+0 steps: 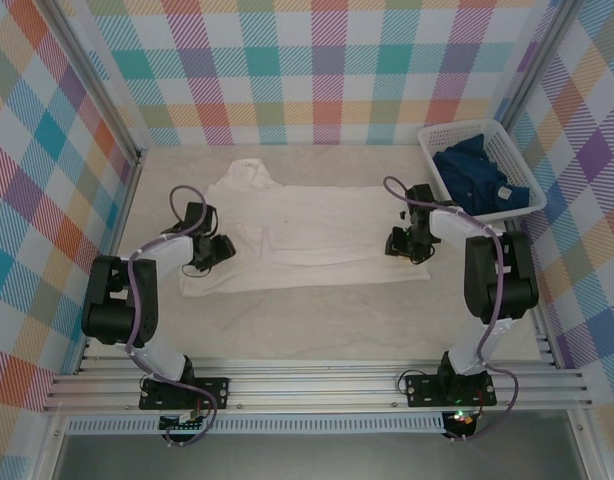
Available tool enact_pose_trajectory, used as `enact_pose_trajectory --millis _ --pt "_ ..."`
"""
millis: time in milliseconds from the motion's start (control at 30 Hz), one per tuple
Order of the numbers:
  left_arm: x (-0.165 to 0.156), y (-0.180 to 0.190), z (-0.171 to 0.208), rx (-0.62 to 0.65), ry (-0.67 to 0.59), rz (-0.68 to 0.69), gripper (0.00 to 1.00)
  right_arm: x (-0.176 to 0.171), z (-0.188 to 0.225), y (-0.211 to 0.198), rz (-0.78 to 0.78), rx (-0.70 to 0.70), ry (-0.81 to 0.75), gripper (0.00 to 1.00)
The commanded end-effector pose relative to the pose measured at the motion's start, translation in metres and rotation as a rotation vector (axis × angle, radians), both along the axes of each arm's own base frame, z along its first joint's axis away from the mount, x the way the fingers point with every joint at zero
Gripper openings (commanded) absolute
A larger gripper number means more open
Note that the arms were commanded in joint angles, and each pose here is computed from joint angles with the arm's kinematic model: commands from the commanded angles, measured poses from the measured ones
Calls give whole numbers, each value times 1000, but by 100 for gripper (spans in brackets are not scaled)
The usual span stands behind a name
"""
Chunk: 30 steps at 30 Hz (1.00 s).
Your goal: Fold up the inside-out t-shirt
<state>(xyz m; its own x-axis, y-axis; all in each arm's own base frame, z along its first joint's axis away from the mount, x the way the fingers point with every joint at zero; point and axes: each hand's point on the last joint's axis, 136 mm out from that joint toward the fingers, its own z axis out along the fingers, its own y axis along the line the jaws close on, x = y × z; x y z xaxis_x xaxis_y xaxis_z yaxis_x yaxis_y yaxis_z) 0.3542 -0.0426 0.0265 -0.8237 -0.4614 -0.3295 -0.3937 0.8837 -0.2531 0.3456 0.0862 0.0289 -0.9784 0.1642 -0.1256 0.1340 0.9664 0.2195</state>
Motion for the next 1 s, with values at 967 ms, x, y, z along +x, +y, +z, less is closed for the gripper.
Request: enact_pose_trajectory --millis 967 --pt "156 -42 89 -136 -283 -83 69 91 86 29 4 155 -360 49"
